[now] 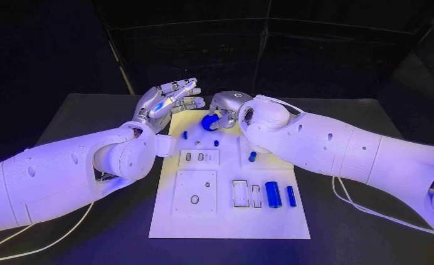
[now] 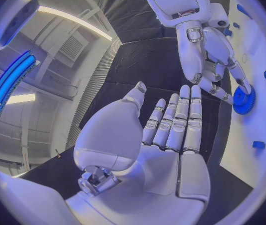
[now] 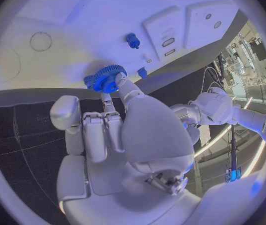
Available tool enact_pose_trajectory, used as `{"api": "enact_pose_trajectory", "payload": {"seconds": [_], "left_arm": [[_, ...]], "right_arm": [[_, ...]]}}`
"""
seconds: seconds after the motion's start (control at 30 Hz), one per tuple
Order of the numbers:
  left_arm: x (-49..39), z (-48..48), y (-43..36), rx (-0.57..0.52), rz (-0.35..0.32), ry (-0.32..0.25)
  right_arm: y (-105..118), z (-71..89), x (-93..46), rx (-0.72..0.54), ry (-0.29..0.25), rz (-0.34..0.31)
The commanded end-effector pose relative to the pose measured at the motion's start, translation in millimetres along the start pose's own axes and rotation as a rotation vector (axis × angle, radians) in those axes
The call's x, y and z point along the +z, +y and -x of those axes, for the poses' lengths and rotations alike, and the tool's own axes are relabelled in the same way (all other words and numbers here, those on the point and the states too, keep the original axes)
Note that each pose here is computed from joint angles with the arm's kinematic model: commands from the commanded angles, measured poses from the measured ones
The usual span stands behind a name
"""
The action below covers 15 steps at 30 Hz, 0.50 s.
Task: Assemble the parts on the task board
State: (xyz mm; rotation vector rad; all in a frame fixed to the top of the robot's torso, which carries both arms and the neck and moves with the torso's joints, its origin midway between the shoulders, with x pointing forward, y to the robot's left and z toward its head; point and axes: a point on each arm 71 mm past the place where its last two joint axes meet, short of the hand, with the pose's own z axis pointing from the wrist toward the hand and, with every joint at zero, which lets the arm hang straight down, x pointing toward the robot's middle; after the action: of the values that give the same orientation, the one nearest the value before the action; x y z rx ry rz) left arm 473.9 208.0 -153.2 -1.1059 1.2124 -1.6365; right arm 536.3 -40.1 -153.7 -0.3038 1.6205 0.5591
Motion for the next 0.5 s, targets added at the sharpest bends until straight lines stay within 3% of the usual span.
{"api": "enact_pose_trajectory", "payload": {"seconds": [0.03,0.27,0.5], "left_arm": [[0.5,-1.5,-1.4,-0.002,-0.010,0.017],[0.6,-1.1,-1.4,-0.001,-0.010,0.016],[0.5,-0.8,-1.4,-0.001,-0.009,0.015]], "right_arm": [[-1.2,-1.5,0.0,-0.030,0.029,-0.011],[-1.8,-3.2,-0.4,-0.039,0.051,-0.015],[-2.8,-2.2,-0.1,-0.034,0.033,-0.023]]}}
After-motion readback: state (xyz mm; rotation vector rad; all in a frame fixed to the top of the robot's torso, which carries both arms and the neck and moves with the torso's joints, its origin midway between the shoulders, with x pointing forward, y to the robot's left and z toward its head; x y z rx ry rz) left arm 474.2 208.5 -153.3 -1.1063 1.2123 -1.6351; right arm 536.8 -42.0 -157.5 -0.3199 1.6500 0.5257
